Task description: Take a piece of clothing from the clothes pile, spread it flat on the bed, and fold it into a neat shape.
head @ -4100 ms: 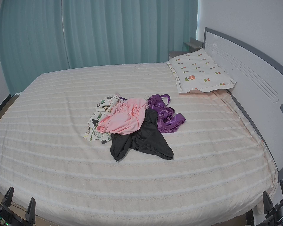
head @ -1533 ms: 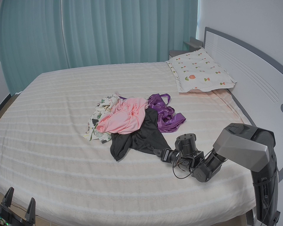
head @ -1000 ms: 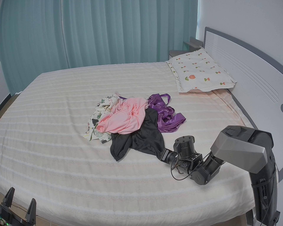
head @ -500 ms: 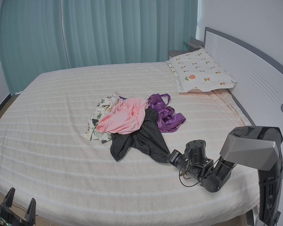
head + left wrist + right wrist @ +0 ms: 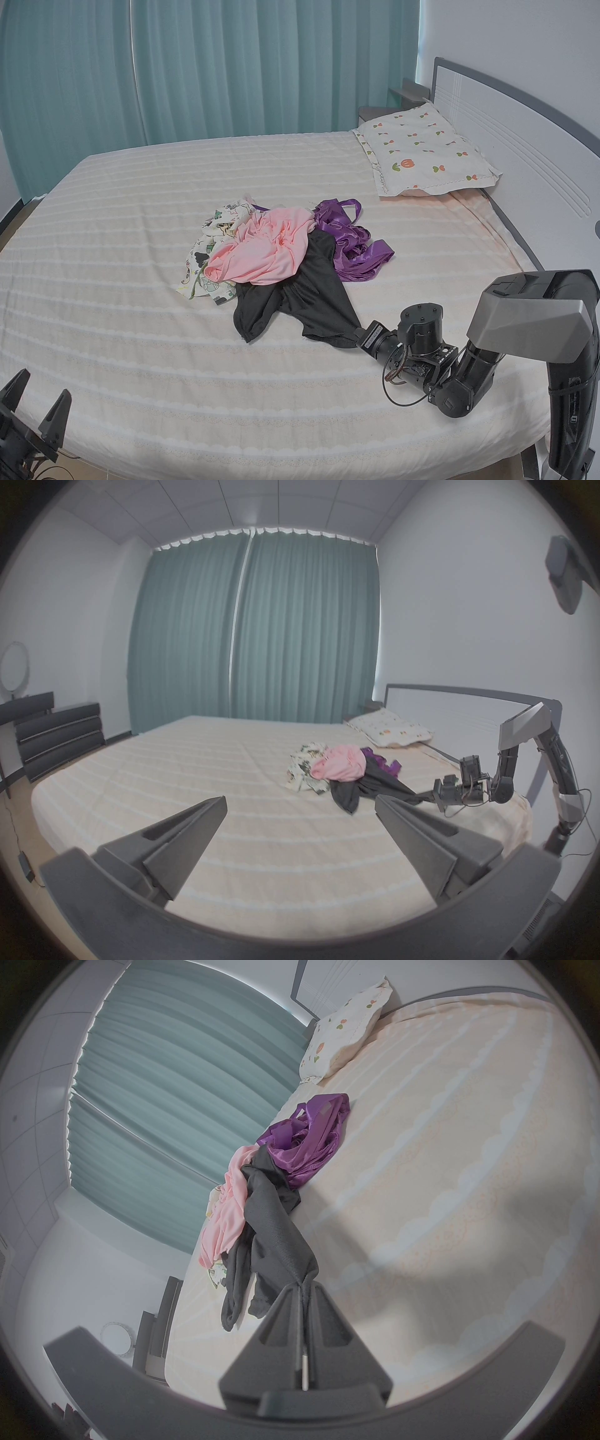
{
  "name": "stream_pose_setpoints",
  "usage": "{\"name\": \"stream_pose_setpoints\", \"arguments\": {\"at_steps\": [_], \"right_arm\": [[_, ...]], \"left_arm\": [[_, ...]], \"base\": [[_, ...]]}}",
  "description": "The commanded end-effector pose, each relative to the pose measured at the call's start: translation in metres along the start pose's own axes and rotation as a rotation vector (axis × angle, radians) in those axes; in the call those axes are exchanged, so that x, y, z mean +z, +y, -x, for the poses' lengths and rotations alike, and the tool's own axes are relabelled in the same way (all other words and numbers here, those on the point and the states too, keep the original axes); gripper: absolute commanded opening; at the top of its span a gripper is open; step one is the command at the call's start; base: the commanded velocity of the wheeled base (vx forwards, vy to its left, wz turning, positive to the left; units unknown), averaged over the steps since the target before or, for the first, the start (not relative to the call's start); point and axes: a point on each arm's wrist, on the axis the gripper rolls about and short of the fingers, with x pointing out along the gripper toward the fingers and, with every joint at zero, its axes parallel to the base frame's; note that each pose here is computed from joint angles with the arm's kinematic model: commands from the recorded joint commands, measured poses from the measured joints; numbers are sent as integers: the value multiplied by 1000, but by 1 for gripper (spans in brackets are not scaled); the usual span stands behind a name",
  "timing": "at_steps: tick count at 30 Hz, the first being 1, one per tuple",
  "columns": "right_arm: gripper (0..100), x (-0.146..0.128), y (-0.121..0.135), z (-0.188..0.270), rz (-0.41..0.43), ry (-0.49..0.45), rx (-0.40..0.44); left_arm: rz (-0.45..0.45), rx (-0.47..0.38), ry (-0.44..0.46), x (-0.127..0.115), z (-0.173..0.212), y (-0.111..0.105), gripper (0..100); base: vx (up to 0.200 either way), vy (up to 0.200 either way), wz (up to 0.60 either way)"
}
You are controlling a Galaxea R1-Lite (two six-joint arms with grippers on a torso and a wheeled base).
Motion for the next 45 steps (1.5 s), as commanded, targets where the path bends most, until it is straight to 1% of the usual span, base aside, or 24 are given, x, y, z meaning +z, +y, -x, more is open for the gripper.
{"name": "stream_pose_setpoints", "arguments": {"at_steps": [1, 2, 4, 6, 10, 12, 13, 14, 16, 21, 25, 26, 27, 28, 31, 32, 35, 39, 41, 42, 45], "right_arm": [[0, -9, -4, 13, -3, -11, 54], [0, -9, -4, 14, 0, -9, 54], [0, -9, -5, 15, 0, -7, 50], [0, -9, -6, 15, -2, -8, 49], [0, -8, -7, 15, -3, -9, 46], [0, -8, -7, 15, -3, -9, 46], [0, -9, -8, 15, -3, -8, 44], [0, -9, -7, 15, -3, -9, 45], [0, -9, -8, 15, -2, -7, 42], [0, -11, -10, 14, -2, -6, 38], [0, -13, -13, 13, 1, -3, 29], [0, -13, -13, 13, 1, -3, 29], [0, -13, -13, 13, 3, -3, 29], [0, -13, -13, 13, 3, -4, 28], [0, -13, -13, 13, 3, -4, 28], [0, -13, -13, 12, 3, -4, 28], [0, -13, -13, 12, 4, -3, 26], [0, -14, -14, 12, 5, -7, 29], [0, -14, -14, 12, 5, -7, 29], [0, -13, -14, 12, 6, -11, 34], [0, -15, -15, 12, 5, -8, 33]], "left_arm": [[-19, -228, 500, -4, -102, -27, 100], [11, -224, 547, -9, -122, -33, 100], [62, -219, 569, -18, -151, -43, 100], [106, -210, 587, -32, -177, -52, 100], [245, -174, 568, -61, -225, -70, 100], [284, -142, 583, -77, -243, -79, 100], [286, -118, 596, -86, -251, -82, 100], [286, -111, 598, -88, -254, -83, 100], [270, -82, 615, -105, -270, -90, 100], [270, -116, 593, -117, -298, -110, 100], [268, -126, 591, -126, -311, -117, 100], [266, -131, 589, -133, -319, -123, 100], [266, -130, 588, -134, -320, -123, 100], [266, -130, 575, -139, -330, -128, 100], [261, -93, 533, -145, -347, -134, 100], [259, -86, 531, -147, -351, -135, 100], [263, -89, 520, -150, -359, -139, 100], [278, -96, 467, -152, -380, -148, 100], [277, -95, 470, -153, -380, -148, 100], [275, -71, 451, -157, -388, -149, 100], [282, -50, 410, -156, -399, -152, 100]], "base": [[0, 0, 0], [0, 0, 0], [0, 0, 0], [0, 0, 0], [0, 0, 0], [0, 0, 0], [0, 0, 0], [0, 0, 0], [0, 0, 0], [0, 0, 0], [0, 0, 0], [0, 0, 0], [0, 0, 0], [0, 0, 0], [0, 0, 0], [0, 0, 0], [0, 0, 0], [0, 0, 0], [0, 0, 0], [0, 0, 0], [0, 0, 0]]}}
